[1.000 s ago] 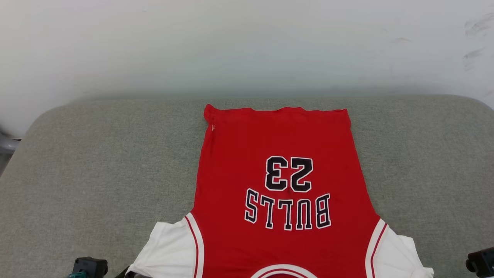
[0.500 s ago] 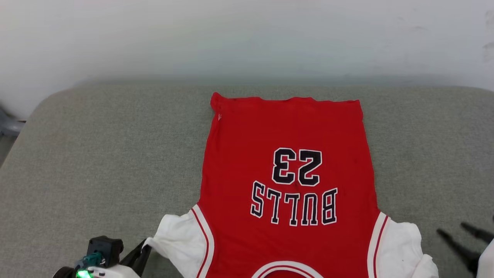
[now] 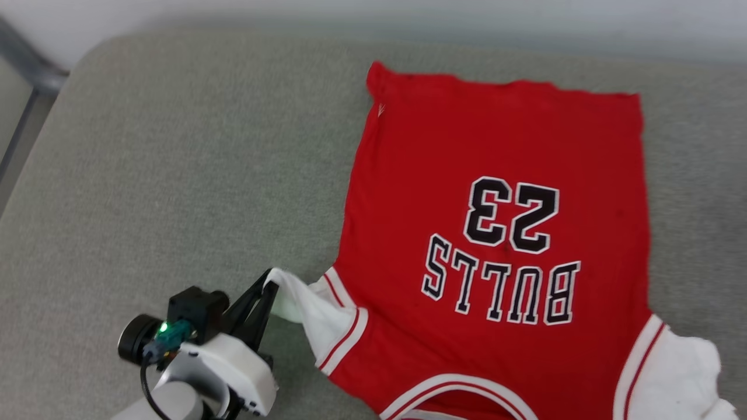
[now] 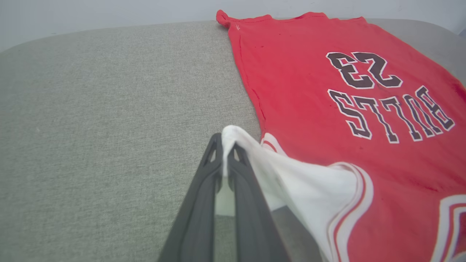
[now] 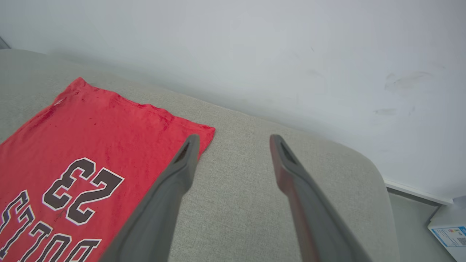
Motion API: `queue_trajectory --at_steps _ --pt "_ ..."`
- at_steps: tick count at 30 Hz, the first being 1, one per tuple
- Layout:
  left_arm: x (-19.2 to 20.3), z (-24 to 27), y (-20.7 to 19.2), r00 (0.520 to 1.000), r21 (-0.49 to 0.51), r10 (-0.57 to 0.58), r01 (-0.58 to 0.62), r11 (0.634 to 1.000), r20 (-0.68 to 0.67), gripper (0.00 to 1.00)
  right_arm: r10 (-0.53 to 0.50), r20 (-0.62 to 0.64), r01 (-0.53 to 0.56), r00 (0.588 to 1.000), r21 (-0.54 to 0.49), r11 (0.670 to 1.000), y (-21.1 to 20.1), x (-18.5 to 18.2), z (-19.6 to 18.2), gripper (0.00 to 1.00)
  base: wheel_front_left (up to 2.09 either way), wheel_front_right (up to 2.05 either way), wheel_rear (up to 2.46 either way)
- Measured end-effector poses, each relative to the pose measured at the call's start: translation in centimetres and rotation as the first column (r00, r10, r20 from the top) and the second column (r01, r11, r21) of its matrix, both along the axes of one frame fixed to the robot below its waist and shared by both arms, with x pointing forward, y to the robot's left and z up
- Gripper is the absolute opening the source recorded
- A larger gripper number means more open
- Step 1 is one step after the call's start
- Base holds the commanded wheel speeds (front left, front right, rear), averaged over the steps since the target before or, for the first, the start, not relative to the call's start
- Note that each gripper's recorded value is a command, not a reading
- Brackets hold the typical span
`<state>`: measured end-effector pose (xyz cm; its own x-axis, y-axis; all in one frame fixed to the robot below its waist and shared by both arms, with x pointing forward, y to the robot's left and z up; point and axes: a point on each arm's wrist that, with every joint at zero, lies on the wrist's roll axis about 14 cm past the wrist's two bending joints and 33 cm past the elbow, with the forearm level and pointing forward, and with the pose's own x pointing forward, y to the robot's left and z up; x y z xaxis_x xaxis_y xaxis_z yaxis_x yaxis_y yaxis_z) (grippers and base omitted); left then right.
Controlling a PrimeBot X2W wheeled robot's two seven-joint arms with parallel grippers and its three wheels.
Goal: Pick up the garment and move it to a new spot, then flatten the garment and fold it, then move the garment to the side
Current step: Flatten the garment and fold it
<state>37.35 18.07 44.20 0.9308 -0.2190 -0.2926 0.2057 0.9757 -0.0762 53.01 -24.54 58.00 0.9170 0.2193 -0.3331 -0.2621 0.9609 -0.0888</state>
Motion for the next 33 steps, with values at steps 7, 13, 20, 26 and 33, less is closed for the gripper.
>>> queue_trajectory --at_steps 7,13,20,26,33 --pt "2.0 -0.9 0.3 0.999 -0.013 0.039 -0.039 0.999 0.0 0.0 -0.024 -0.315 0.016 0.949 -0.029 0.999 2.6 7.2 -5.1 1.0 0.0 0.0 0.0" --pt "2.9 -1.8 0.7 0.998 -0.008 0.066 -0.066 0.998 -0.002 0.0 -0.035 -0.548 0.001 0.836 -0.064 0.998 5.4 10.1 -11.5 1.0 0.0 0.0 0.0" --pt "3.1 -3.6 1.5 0.995 0.013 0.093 -0.092 0.996 -0.037 0.0 -0.033 -0.7 -0.009 0.713 -0.057 0.998 7.7 10.4 -19.2 1.0 0.0 0.0 0.0" --pt "2.9 -4.7 1.9 0.994 0.035 0.095 -0.093 0.995 -0.06 0.0 -0.043 -0.768 -0.019 0.639 -0.072 0.997 8.0 9.0 -23.4 1.0 0.0 0.0 0.0" --pt "3.0 -4.3 1.9 0.995 0.036 0.091 -0.09 0.995 -0.043 0.0 -0.014 -0.717 -0.032 0.697 -0.051 0.998 8.8 9.3 -22.0 0.0 0.0 0.0 0.0"
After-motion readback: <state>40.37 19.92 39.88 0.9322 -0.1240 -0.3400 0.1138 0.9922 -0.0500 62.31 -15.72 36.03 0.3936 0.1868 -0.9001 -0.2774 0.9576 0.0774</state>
